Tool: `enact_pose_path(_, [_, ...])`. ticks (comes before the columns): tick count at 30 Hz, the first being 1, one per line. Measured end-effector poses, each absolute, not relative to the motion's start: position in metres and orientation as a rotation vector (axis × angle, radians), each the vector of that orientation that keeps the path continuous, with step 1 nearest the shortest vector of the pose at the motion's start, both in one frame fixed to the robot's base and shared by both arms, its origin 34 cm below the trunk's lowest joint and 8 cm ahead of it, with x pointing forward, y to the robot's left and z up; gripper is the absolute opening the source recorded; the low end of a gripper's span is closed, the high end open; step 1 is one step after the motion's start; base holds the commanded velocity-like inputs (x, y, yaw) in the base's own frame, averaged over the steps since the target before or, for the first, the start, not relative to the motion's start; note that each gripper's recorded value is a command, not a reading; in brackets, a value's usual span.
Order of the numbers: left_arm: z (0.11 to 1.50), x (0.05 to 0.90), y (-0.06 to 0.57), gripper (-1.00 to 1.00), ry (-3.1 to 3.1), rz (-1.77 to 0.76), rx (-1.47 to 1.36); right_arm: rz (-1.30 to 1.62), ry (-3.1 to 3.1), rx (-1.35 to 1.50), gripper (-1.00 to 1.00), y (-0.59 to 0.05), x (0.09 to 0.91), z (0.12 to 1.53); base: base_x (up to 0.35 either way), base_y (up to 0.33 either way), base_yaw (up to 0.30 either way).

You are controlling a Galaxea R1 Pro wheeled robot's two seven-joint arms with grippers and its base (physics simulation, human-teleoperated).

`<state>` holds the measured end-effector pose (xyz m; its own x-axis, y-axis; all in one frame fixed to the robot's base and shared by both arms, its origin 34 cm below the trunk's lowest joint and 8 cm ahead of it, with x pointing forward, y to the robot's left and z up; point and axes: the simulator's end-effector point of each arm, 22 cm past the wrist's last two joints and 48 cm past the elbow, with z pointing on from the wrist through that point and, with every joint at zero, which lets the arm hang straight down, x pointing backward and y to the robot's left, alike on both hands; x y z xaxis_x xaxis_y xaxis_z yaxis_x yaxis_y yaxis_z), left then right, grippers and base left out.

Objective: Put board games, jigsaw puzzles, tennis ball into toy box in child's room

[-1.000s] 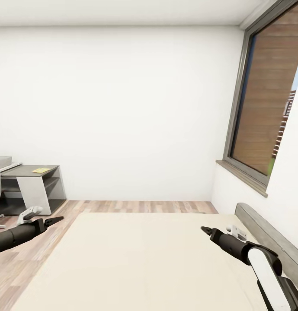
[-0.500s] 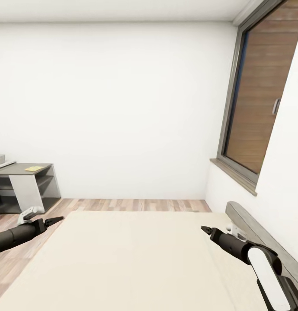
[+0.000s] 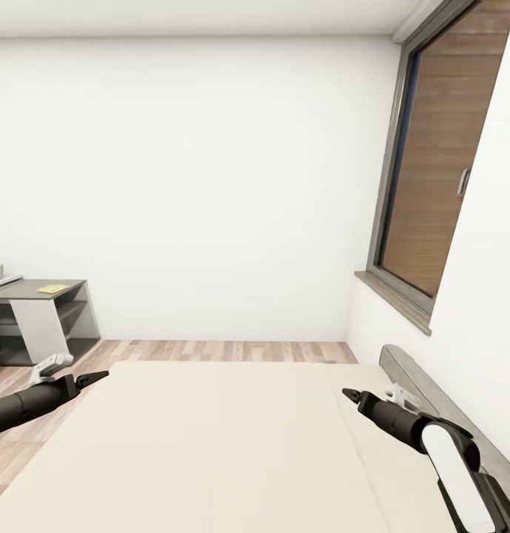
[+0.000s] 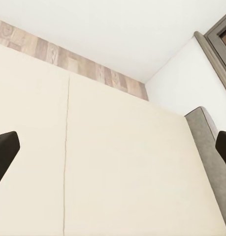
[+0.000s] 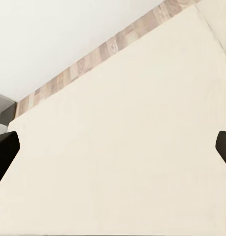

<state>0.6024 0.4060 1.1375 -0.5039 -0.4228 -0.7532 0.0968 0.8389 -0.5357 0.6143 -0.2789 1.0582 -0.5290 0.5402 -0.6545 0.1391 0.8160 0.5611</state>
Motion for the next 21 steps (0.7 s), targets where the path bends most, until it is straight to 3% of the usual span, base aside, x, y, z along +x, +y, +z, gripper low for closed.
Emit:
enact_pose_path(11, [1.132,0.602,0.399,1.0,2.02,-0.657,-0.238,0.554,2.256,0.452,1.0,-0.247,0.632,1.012,0.0,-0.001,0.0])
enact_pose_path(17, [1.109,0.612,0.353,1.0,2.063,-0.708,-0.23,0.437,2.419,0.543,1.0,-0.264,0.646,0.961,0.0,0.0,0.0])
enact_pose_path(21, [1.072,0.629,0.322,1.0,2.175,-0.609,-0.219,0.345,2.492,0.568,1.0,-0.272,0.644,0.941,0.0,0.0,0.0])
